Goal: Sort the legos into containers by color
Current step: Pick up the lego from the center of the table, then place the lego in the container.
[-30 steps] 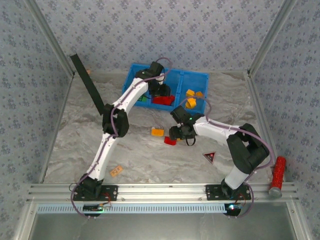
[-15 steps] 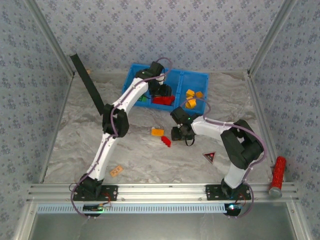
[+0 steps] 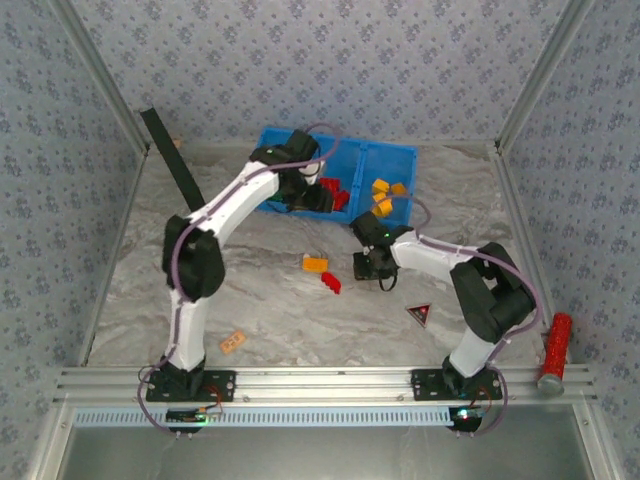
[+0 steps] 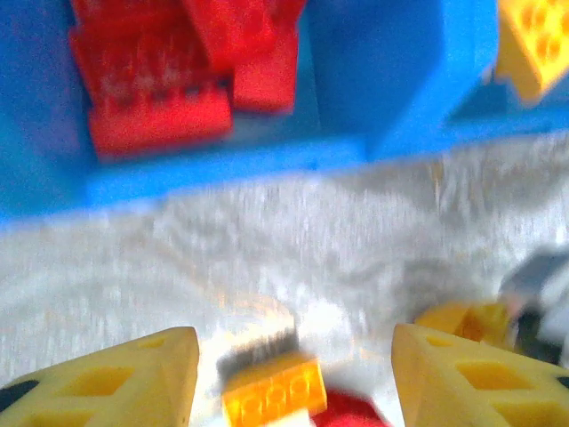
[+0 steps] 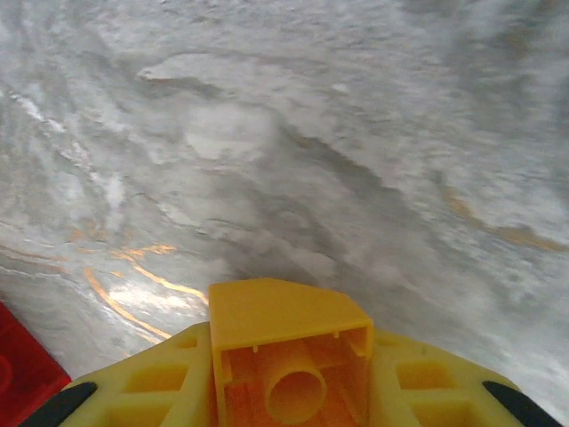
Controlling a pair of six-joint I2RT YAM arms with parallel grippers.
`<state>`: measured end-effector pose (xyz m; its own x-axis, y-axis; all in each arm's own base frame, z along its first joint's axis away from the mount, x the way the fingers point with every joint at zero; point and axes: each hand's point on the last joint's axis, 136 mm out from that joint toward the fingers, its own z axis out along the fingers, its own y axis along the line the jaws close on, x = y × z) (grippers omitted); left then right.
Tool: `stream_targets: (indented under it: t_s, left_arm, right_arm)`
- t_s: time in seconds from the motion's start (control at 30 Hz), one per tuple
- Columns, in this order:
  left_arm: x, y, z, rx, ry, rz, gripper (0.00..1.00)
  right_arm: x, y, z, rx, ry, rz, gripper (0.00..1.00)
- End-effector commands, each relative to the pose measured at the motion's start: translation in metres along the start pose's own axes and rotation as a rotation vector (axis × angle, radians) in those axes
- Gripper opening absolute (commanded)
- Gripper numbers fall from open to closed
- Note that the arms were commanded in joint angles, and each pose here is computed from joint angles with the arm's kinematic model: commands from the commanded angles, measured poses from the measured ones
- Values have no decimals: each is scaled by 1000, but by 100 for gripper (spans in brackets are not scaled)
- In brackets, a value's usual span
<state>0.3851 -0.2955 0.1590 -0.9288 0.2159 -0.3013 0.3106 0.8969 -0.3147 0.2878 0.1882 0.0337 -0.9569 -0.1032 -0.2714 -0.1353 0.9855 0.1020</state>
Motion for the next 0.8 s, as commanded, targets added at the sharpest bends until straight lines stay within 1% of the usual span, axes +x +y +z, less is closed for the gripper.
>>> stream_targets:
  t_s: [0.0,0.1,0.23,0.37,0.5,0.63,0.67,0.77]
  left_arm:
    - [27,5,-14,19,-6,-103,59]
    - [57,10,-11,18,20,-178,59]
    - [86,15,-3,23,48,-297,60]
    - [112,-2,6,57,97,-371,61]
    - [128,-22,17,87,135,-458,63]
    - [144,-34,29,79,177,-538,65]
    - [141,-38,32,98,168,-552,66]
    - [149,-42,40,93,196,-594,66]
  right_arm:
    - [-13,-19,-32,34,-44,-31,29]
    - [-31,-31,-56,37,-100,-47,29]
    - [-66,-46,-85,48,-205,-59,29]
    - [-112,-61,-109,91,-320,-71,29]
    - [-150,-70,-108,119,-389,-82,29]
    - [-176,-76,-94,136,-400,-103,29]
    - [-180,-77,-90,135,-399,-108,29]
    - [-192,-81,-75,134,-391,-114,29]
